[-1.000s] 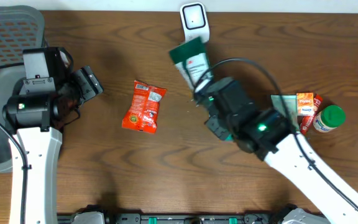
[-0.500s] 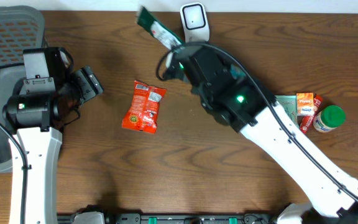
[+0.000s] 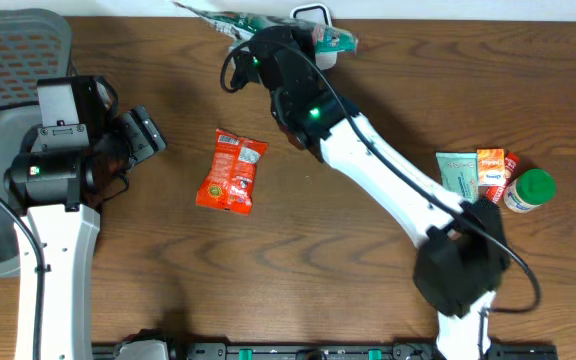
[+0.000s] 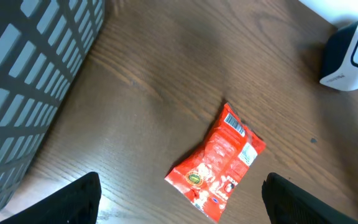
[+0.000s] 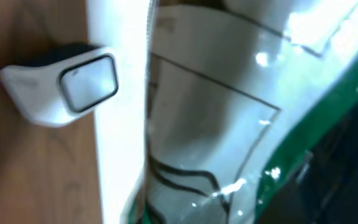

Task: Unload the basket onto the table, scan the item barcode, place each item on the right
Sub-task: 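Raise the glove packet to the scanner face with the right gripper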

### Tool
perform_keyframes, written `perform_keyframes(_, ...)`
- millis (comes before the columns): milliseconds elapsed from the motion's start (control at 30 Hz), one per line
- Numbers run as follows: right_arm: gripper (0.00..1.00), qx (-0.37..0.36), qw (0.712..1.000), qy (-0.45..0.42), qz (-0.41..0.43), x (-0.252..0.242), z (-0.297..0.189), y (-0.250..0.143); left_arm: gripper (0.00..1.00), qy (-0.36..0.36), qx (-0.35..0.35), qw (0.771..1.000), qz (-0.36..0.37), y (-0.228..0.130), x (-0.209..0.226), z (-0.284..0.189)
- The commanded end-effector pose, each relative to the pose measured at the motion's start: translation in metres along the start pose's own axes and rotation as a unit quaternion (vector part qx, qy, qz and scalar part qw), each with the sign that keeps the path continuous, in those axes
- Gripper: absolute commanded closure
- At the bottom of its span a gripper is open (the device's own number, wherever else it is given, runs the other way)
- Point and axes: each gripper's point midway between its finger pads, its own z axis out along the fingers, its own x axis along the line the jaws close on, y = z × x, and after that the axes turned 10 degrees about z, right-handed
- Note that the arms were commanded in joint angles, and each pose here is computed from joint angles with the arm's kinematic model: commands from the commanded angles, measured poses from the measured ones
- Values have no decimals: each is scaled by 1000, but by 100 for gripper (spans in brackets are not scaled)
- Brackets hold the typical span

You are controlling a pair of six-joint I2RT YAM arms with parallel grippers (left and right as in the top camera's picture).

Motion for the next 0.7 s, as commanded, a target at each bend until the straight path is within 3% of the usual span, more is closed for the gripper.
perform_keyframes(0,99,-11,999,-22,-41,10,38,0,16,9,-4,1000,-1,3,4,-1)
perform_keyframes(200,99,-71,995,-73,5,25,89,7,16,9,-4,1000,-1,3,4,-1)
perform_keyframes(667,99,-131,989,-52,-32,72,130,3,16,9,-4,1000,-1,2,4,-1)
